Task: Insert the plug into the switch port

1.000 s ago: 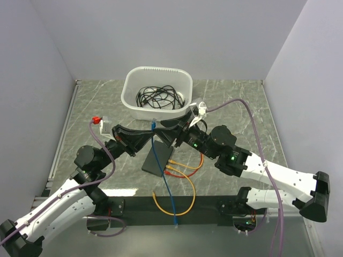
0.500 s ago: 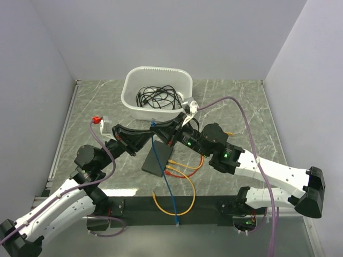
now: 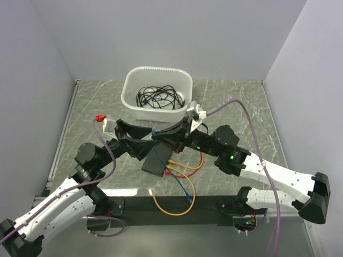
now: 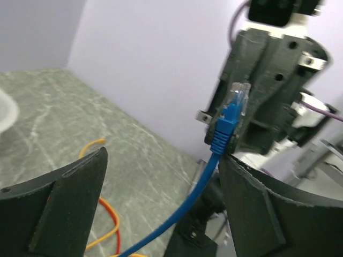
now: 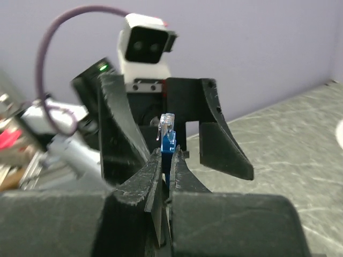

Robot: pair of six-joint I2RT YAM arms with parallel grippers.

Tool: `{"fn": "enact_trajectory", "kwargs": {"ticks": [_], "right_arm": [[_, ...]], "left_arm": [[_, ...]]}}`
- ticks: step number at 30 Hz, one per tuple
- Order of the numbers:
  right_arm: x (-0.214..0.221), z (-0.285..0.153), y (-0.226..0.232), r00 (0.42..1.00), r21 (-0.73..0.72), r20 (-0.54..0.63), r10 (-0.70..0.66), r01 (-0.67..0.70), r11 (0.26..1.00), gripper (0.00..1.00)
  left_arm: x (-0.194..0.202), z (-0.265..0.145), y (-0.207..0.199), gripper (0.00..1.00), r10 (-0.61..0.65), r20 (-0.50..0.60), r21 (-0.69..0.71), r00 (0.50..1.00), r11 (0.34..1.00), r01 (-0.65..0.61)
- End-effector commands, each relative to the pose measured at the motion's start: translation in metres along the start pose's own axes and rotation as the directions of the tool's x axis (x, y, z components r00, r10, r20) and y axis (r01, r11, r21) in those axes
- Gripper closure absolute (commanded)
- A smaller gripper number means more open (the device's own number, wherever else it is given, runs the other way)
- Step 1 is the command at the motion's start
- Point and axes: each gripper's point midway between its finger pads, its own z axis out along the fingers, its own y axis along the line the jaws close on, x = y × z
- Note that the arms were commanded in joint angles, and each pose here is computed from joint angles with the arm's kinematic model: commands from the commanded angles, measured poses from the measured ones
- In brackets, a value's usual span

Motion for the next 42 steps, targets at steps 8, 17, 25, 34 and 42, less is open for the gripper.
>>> {"fn": "enact_trajectory", "kwargs": {"ticks": [8,17,25,34,42], "right_arm": [[-0.026,-0.065,0.072,0.997,-0.540,-0.043,-0.066,0.033,0.841,1.00],[-0.032,-0.069,0.088,0.998,-0.660,-0.053,-0.031,-0.011,0.751,1.00],[-0.032,-0.065,0.090,0.998,-0.688,-0.063,-0.005,-0.040,0.724,1.00],[-0.025,-0.057,0.085,0.997,-0.684,-0.073,0.025,-0.068,0.726,1.00],[-0.020,-0.056,0.082,0.996,-0.680,-0.085,0.030,-0.080,0.729,1.00]], "left_arm": [[-0.016,-0.045,-0.121,0.22,0.040,-0.018,0.571,0.999,0.821,-0.022],[0.001,-0.044,-0.122,0.33,0.056,-0.114,0.618,0.992,0.786,0.026],[0.007,-0.028,-0.106,0.28,0.038,-0.116,0.557,0.993,0.830,0.034],[0.018,-0.018,-0.114,0.46,0.031,-0.160,0.601,0.987,0.796,0.073],[0.020,-0.016,-0.124,0.65,0.038,-0.151,0.624,0.988,0.779,0.065]]}}
